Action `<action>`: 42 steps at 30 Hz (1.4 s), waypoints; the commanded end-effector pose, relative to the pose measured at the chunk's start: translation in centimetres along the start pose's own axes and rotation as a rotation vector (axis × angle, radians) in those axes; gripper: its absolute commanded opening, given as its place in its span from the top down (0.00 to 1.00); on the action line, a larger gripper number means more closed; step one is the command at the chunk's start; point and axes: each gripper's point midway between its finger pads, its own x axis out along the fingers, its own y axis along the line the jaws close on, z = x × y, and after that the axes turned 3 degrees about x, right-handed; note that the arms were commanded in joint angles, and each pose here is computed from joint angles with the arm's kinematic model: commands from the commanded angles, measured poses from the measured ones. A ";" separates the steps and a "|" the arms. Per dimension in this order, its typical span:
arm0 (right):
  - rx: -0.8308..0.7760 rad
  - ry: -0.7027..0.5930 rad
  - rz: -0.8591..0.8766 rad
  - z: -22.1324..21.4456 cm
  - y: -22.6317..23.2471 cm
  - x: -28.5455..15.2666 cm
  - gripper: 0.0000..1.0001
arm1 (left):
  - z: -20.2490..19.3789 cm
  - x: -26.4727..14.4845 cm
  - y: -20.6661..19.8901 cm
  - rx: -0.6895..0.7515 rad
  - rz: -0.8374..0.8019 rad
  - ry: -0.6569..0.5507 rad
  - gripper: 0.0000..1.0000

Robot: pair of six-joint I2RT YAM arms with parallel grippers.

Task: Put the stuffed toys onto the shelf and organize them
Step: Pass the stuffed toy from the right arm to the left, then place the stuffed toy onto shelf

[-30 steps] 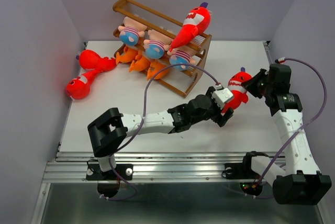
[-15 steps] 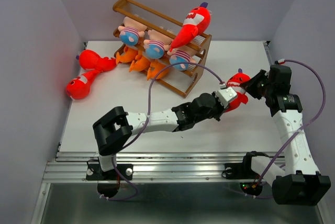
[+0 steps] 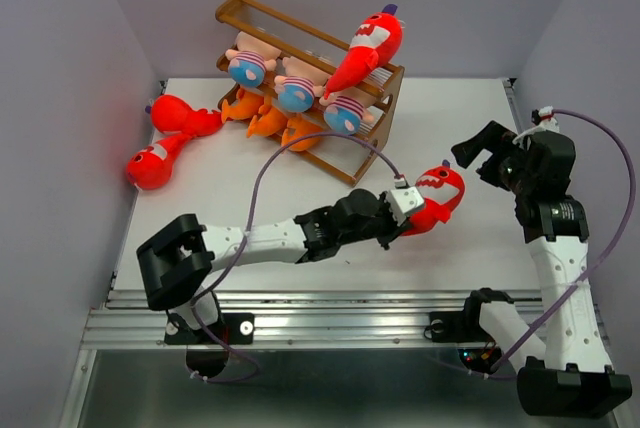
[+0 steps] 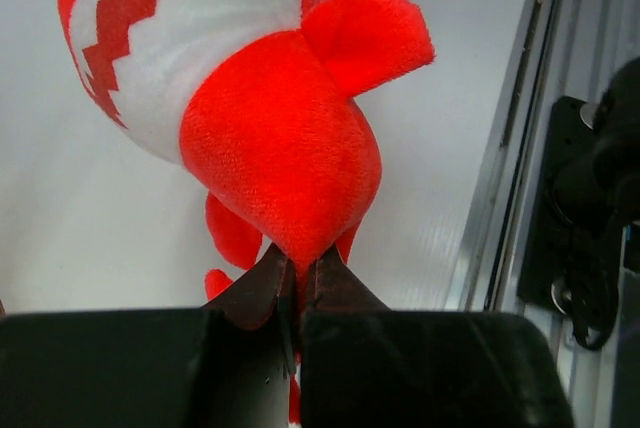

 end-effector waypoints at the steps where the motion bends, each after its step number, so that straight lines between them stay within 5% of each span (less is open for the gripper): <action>1: -0.204 -0.052 0.182 1.4 3.1 -1.5 0.00 | 3.6 -3.7 -1.2 0.036 -0.066 -0.114 1.00; 18: -0.354 0.078 0.258 -1.6 2.4 0.7 0.00 | 3.5 -16.0 -0.7 0.148 -0.054 -0.055 1.00; 32: -0.602 0.277 0.480 -10.6 -1.1 2.7 0.00 | 13.2 -23.2 3.4 0.161 0.133 -0.262 1.00; 42: -0.699 0.181 0.456 -9.7 -1.3 1.5 0.00 | 20.8 -25.6 8.9 0.211 0.264 -0.382 1.00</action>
